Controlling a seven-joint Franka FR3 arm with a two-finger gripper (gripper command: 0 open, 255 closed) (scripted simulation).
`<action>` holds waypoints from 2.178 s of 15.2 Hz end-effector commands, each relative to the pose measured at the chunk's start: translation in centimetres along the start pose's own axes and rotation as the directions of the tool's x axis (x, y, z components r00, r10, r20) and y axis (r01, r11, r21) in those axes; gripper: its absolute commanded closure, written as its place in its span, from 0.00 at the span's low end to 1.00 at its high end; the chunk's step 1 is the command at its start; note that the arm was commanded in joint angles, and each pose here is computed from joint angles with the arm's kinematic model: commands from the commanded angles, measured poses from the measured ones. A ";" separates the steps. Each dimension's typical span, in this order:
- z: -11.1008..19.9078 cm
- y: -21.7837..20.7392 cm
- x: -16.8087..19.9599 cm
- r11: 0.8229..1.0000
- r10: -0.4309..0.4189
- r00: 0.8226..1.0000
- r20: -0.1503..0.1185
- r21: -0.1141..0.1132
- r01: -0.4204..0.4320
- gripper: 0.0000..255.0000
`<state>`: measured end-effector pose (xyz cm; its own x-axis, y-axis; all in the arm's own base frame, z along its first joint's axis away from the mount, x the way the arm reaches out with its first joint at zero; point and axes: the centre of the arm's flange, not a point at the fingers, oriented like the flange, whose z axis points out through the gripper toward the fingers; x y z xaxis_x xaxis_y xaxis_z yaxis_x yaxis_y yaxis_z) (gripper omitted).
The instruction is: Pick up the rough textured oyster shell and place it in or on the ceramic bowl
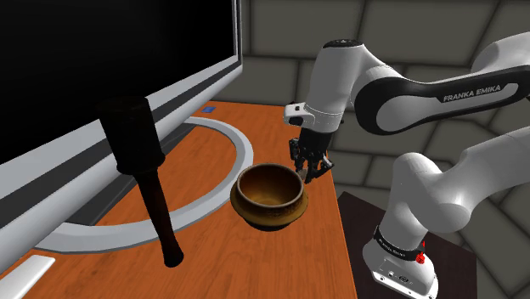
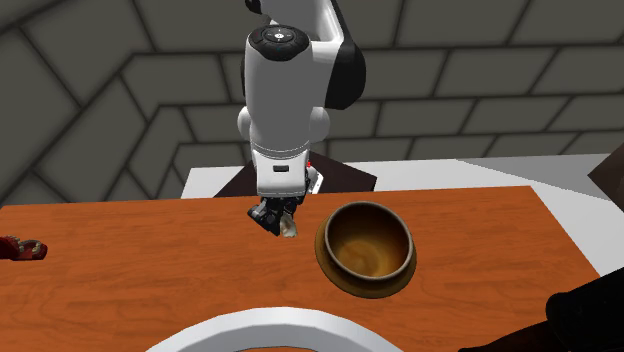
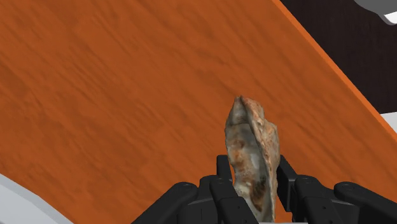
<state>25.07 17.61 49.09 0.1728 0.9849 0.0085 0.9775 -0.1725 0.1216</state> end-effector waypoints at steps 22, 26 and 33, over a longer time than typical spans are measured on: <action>-11.0 1.3 0.1 1.000 0.000 1.000 0.000 0.000 0.000 1.00; -13.1 1.6 0.1 1.000 0.000 1.000 0.000 0.000 0.000 1.00; -16.8 2.0 0.1 1.000 0.000 1.000 0.000 0.000 0.000 1.00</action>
<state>25.03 17.60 65.48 0.1727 0.9849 0.0088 0.9774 -0.1725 0.1219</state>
